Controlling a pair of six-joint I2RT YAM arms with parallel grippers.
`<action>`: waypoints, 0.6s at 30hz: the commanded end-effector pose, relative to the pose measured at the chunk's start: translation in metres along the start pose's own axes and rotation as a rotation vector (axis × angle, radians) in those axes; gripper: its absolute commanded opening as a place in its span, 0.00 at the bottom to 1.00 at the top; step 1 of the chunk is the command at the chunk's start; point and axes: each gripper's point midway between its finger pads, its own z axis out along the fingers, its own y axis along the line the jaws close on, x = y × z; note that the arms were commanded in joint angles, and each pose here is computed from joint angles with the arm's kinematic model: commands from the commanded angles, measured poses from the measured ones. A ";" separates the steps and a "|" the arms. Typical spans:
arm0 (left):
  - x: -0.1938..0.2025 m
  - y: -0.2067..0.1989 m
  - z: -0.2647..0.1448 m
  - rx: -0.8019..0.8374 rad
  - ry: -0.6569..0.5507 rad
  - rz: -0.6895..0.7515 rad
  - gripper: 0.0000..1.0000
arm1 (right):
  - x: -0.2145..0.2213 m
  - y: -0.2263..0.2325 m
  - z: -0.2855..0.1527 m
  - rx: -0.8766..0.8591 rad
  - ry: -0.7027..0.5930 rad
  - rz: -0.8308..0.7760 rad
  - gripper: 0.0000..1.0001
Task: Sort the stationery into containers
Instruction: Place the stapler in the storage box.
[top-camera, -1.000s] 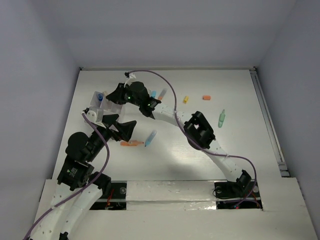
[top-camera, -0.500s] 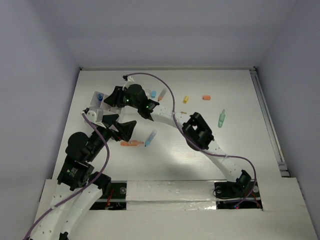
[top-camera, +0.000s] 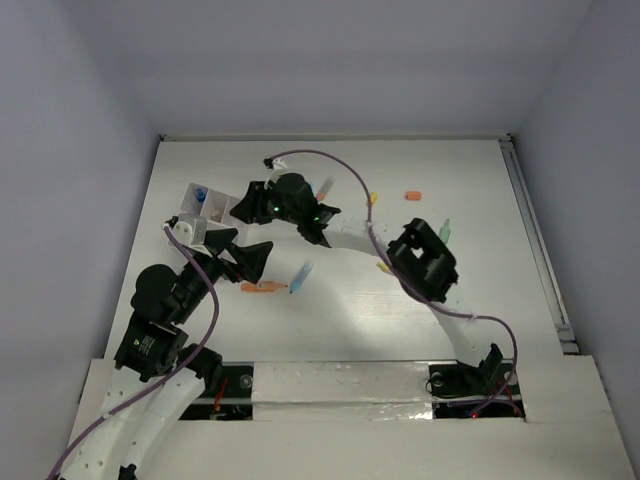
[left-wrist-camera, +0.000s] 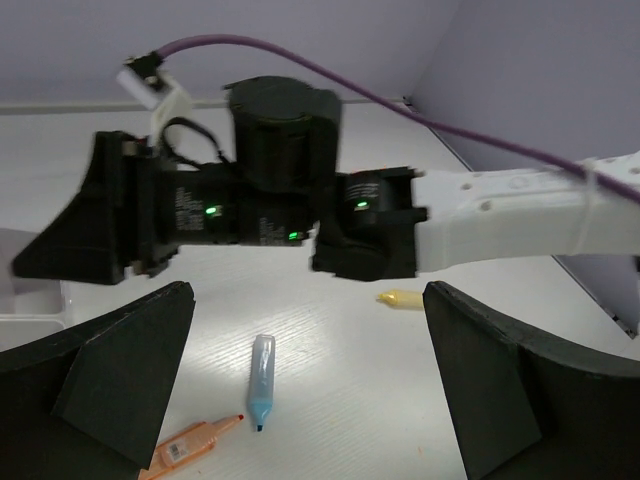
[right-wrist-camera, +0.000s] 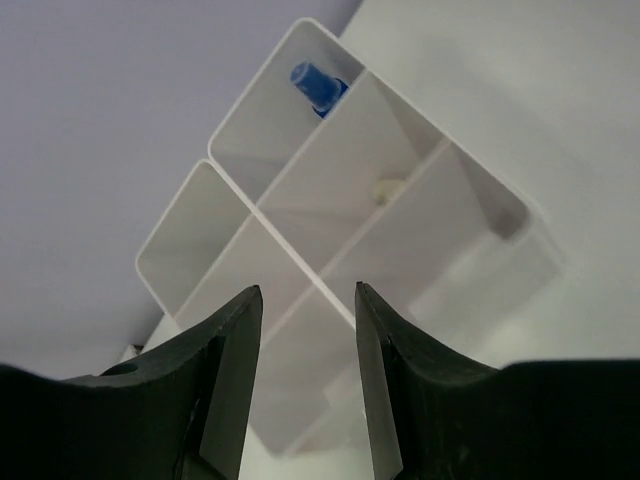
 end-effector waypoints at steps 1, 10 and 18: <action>-0.024 -0.011 -0.004 0.037 -0.081 0.020 0.99 | -0.105 0.003 -0.065 0.037 -0.215 -0.108 0.48; -0.023 -0.014 -0.004 0.049 -0.075 0.020 0.99 | -0.087 -0.148 -0.196 0.640 0.006 -0.212 0.47; -0.021 -0.014 -0.002 0.053 -0.066 0.017 0.99 | -0.061 -0.207 -0.268 0.939 0.174 -0.183 0.72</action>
